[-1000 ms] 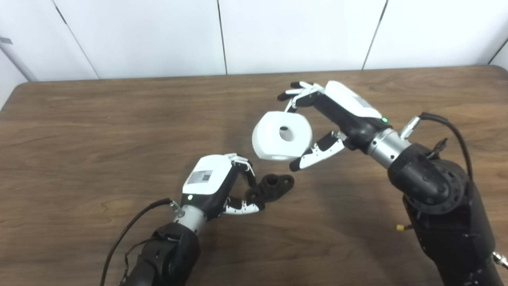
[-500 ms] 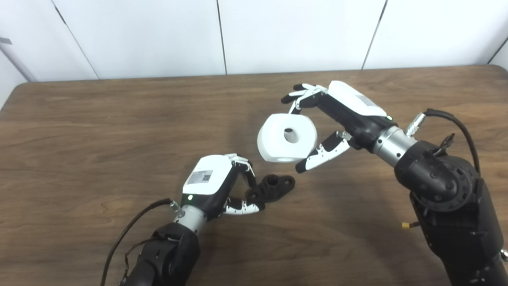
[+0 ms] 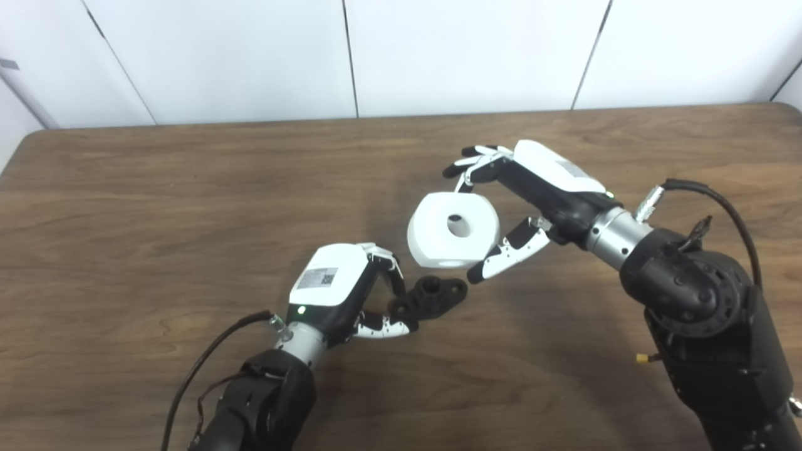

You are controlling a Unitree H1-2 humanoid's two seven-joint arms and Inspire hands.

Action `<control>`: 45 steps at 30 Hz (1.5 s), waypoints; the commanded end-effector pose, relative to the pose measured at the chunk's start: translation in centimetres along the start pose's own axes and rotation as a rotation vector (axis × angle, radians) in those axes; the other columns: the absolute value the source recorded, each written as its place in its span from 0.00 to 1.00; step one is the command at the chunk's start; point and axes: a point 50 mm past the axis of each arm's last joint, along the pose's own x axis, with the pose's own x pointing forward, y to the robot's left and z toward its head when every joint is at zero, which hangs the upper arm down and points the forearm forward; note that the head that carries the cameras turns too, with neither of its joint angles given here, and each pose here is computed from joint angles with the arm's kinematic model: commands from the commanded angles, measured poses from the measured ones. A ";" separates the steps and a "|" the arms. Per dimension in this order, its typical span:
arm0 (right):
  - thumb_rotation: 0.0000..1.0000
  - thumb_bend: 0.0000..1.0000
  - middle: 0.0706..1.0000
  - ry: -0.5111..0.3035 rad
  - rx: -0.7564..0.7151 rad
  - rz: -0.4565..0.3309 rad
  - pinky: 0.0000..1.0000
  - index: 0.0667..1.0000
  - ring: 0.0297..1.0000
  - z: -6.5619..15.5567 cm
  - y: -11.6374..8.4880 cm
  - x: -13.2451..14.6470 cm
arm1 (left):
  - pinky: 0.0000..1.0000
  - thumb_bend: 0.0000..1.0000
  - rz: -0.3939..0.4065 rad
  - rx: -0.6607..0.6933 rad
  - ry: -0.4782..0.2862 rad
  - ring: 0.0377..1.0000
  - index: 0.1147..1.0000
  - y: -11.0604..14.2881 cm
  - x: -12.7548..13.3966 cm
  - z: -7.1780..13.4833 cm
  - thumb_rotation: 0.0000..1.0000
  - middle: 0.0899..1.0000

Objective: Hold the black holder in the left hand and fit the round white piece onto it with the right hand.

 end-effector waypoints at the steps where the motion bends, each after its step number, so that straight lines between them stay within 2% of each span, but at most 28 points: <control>1: 0.14 0.52 0.82 -0.017 -0.020 -0.029 1.00 0.45 0.95 0.4 -0.7 0.0 | 0.82 0.52 -0.123 -0.010 0.025 0.85 0.42 -1.6 -0.5 -0.3 0.05 0.74; 20: 0.14 0.52 0.83 -0.009 -0.010 -0.006 1.00 0.45 0.95 0.2 0.2 -0.2 | 0.83 0.52 -0.157 -0.016 0.039 0.85 0.42 -1.8 -0.4 -0.6 0.05 0.74; 45: 0.14 0.53 0.82 -0.002 -0.020 0.039 1.00 0.45 0.95 0.1 0.9 -0.4 | 0.81 0.52 -0.153 -0.017 0.037 0.85 0.42 -1.6 -0.3 -0.3 0.05 0.75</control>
